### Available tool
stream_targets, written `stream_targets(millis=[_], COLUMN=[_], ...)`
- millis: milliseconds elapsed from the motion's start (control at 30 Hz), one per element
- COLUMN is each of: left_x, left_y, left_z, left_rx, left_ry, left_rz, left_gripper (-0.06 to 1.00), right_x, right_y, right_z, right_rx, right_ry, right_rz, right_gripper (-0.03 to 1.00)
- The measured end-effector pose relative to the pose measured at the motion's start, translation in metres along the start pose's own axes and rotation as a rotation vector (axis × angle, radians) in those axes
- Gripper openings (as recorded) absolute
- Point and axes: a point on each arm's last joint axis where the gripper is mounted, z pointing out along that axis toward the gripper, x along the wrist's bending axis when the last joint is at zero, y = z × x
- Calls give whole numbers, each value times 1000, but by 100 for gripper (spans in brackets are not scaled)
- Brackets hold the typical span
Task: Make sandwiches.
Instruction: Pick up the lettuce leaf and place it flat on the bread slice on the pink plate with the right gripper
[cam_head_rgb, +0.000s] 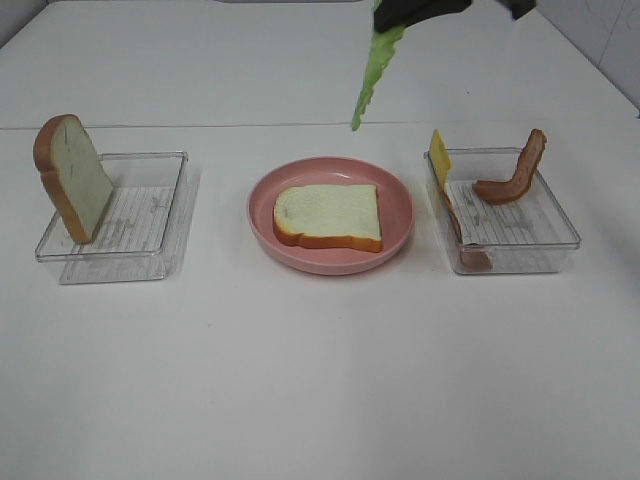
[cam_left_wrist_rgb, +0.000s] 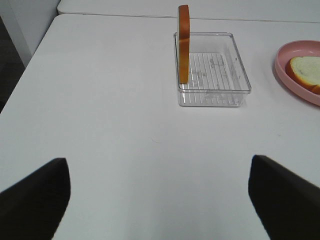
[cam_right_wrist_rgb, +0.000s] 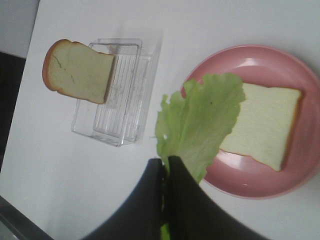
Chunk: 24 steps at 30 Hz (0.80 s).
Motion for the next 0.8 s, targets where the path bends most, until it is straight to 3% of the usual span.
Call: stream_targets(millis=[300,467,800], left_x=[0,0,0], left_y=[0,0,0], left_z=[0,0,0], left_rx=[0,0,0], left_ry=[0,0,0], left_rz=[0,0,0], left_gripper=[88,88,88], right_x=[4,-5,-32], right_y=[1,-1,-9], right_z=[63,108,159], right_rx=[17,43,76], right_ry=[61,148,130], right_rz=[-39,-24,13], right_gripper=[1,1,1])
